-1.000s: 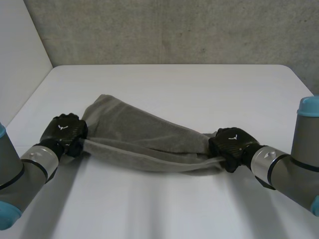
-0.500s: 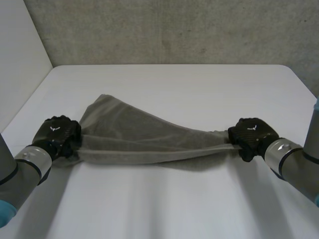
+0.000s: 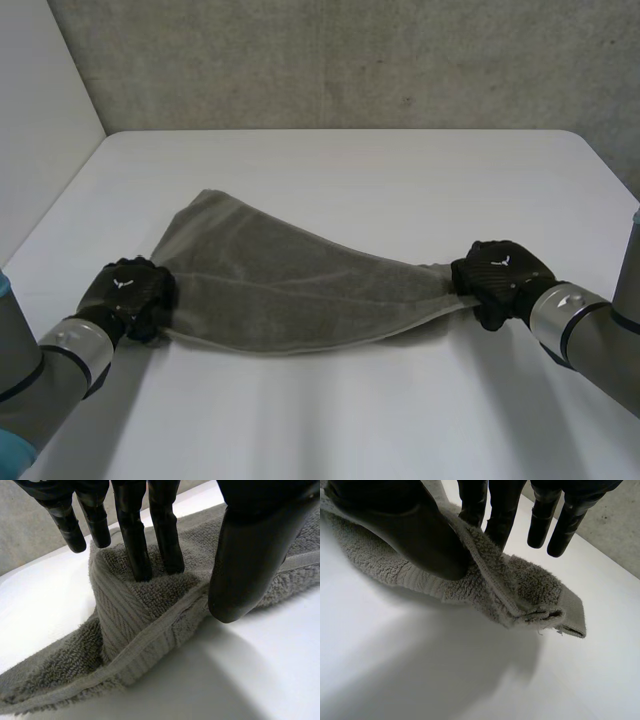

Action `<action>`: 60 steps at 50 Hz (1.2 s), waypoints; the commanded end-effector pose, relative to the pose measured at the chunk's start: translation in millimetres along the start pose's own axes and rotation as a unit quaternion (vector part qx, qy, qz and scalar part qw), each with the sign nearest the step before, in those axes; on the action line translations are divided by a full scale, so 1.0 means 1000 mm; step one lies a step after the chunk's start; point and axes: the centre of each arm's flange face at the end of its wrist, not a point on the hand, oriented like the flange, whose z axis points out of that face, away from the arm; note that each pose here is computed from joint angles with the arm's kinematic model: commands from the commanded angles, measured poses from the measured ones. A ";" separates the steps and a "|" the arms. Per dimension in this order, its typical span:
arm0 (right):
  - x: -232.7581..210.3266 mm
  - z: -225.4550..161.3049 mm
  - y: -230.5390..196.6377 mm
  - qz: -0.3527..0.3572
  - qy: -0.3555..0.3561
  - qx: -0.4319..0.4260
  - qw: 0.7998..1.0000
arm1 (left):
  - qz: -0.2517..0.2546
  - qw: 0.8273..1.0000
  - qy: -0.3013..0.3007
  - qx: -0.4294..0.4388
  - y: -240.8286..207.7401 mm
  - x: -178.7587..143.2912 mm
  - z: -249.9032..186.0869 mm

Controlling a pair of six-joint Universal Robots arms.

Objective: Fold the towel.

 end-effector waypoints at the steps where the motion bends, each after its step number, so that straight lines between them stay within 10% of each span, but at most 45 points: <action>1: 0.003 -0.001 0.000 0.001 0.005 -0.002 1.000 | 0.003 1.000 0.004 -0.006 0.004 0.002 0.002; 14: -0.006 -0.056 -0.033 -0.046 -0.087 -0.071 0.993 | 0.069 0.996 0.016 0.051 -0.050 -0.002 -0.022; 26: 0.024 0.017 -0.062 -0.071 -0.056 -0.018 0.996 | 0.072 0.995 0.012 0.067 -0.085 -0.010 0.068; 30: 0.054 0.027 -0.129 -0.085 0.034 0.121 0.988 | 0.073 0.990 -0.011 0.119 -0.129 -0.013 0.077; 38: 0.096 -0.058 -0.255 -0.012 0.133 0.432 0.892 | -0.001 0.924 -0.074 0.374 -0.297 -0.031 0.003; 43: 0.093 -0.059 -0.243 -0.003 0.121 0.422 0.898 | -0.038 0.881 -0.068 0.466 -0.337 -0.038 -0.037; 60: 0.038 -0.015 -0.115 -0.059 0.050 0.217 0.973 | -0.024 0.954 -0.003 0.298 -0.179 -0.024 0.036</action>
